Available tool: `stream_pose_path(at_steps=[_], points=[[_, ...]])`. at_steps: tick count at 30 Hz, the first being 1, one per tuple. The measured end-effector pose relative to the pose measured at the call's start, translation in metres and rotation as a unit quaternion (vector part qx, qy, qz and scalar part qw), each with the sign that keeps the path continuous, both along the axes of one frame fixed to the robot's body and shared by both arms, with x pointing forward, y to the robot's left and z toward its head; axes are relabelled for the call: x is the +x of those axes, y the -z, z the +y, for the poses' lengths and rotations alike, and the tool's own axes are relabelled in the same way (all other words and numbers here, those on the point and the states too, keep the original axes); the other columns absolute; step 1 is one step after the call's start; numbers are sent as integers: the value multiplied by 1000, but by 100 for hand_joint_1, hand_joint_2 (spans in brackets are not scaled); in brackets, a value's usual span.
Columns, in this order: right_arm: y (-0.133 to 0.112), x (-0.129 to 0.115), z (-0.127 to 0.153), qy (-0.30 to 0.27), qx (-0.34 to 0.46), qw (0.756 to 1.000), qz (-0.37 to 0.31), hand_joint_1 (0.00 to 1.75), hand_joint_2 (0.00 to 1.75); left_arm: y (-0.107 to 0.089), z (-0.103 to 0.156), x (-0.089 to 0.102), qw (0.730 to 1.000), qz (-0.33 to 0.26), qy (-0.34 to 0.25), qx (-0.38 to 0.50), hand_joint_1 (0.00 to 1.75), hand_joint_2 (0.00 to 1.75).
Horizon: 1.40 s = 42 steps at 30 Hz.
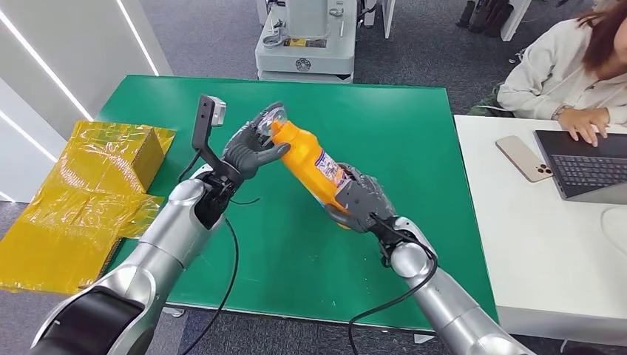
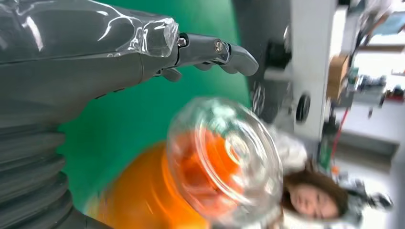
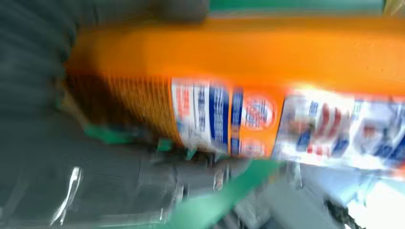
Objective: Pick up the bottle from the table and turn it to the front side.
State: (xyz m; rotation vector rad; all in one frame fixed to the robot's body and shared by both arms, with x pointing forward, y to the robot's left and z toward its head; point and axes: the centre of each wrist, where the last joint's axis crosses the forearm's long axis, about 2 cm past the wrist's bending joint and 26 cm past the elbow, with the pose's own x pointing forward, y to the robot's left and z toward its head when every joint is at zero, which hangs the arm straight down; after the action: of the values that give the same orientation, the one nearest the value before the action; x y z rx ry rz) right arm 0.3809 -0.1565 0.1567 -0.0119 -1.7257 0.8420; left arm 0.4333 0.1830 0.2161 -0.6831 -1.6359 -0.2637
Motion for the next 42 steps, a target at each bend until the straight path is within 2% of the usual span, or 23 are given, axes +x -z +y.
stream_pose_path(at_steps=[4,10,13,19,23,29,38,42], points=[[4,0,-3,22,-10,1000,-15,175,175,7,-8,-6,996,39,61,-52,0,175],[11,-1,-9,53,-15,998,-43,175,175,11,-27,-23,990,51,88,-102,0,175],[15,-3,-9,55,-11,998,-42,175,175,9,-34,-30,992,30,74,-94,0,175],[16,-8,-3,56,6,997,-44,175,175,4,-51,-45,997,-78,-17,-15,0,175],[11,-9,5,49,7,997,-60,175,175,-4,-55,-48,992,-119,-47,3,0,175],[5,-14,18,27,-11,994,-107,175,175,-15,-50,-46,989,-137,-56,-10,0,175],[-2,-22,38,-1,-54,986,-159,175,175,-24,-31,-33,994,-94,-13,-60,0,175],[2,-24,40,2,-64,985,-162,175,175,-20,-30,-30,995,-81,3,-63,175,175]])
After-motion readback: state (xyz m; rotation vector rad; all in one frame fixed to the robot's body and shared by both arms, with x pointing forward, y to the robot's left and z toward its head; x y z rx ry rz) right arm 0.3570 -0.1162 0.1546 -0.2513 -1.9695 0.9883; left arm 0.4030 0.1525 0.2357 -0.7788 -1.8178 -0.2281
